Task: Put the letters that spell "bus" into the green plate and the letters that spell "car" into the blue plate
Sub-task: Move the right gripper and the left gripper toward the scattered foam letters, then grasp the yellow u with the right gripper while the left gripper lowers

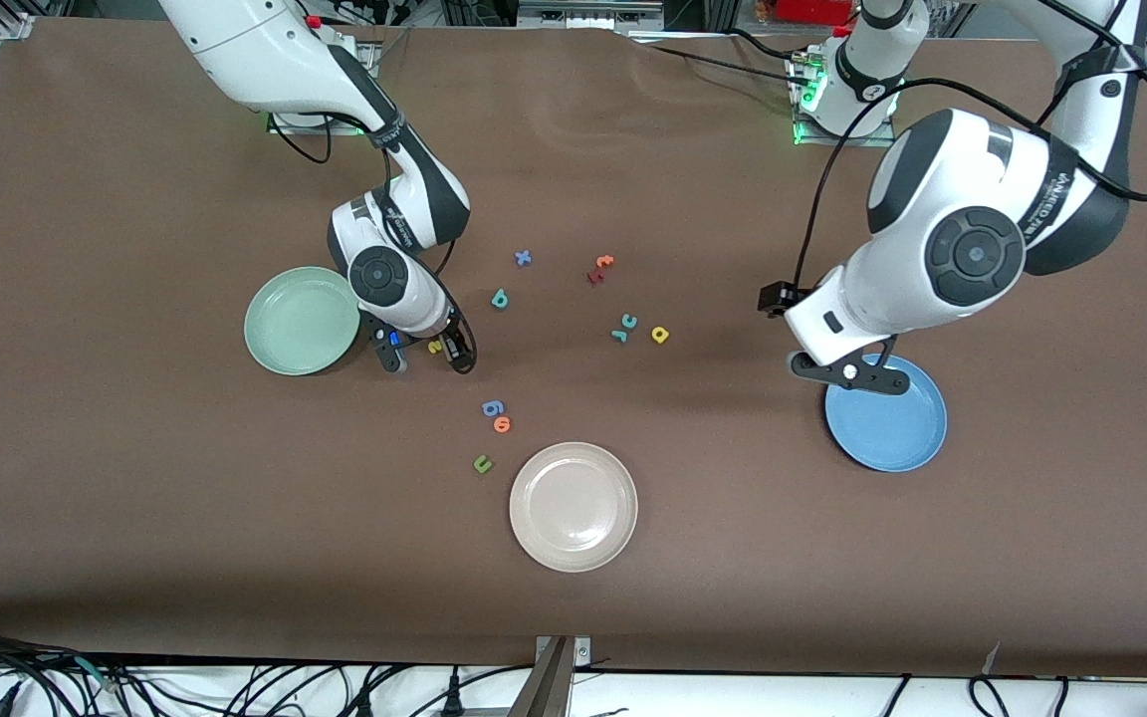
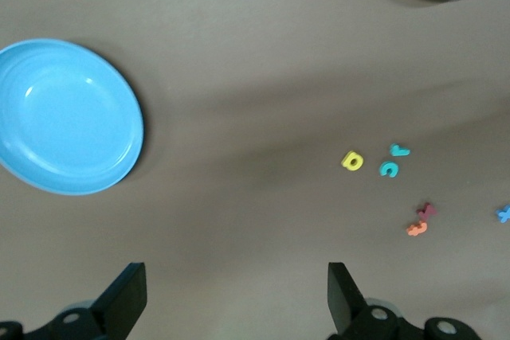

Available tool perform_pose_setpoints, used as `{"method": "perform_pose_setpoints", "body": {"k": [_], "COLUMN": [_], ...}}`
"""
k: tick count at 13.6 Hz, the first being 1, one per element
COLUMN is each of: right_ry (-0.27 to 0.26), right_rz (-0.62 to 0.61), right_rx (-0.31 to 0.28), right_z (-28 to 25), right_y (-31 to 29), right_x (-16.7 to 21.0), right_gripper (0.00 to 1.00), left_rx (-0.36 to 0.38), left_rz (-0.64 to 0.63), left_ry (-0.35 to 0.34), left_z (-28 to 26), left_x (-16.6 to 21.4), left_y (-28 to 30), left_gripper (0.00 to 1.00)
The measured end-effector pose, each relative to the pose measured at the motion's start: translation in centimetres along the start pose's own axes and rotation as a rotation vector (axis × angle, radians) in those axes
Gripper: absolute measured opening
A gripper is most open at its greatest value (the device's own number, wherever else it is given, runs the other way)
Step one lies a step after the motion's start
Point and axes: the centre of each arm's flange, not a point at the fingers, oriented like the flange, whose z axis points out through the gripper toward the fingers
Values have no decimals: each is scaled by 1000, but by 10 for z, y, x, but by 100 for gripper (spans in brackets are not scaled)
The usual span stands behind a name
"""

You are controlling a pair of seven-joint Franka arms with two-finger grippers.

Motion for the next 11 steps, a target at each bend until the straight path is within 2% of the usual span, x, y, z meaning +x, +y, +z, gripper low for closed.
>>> {"method": "perform_pose_setpoints", "body": {"k": [3, 6, 8, 11], "right_ry": [10, 15, 18, 19], "right_rz": [1, 11, 16, 19], "right_rx": [6, 73, 88, 86], "right_z": [-17, -21, -9, 1], "right_y": [18, 23, 31, 37], "right_x": [2, 6, 9, 11], "right_gripper": [89, 89, 89, 89], "left_rx": [5, 18, 22, 13], "left_rz": [46, 80, 91, 99], "left_ry": [19, -11, -17, 30], "left_z": [23, 75, 92, 115], "left_x": [7, 13, 14, 16], "left_y": [37, 65, 74, 81], "left_gripper": [100, 100, 100, 100]}}
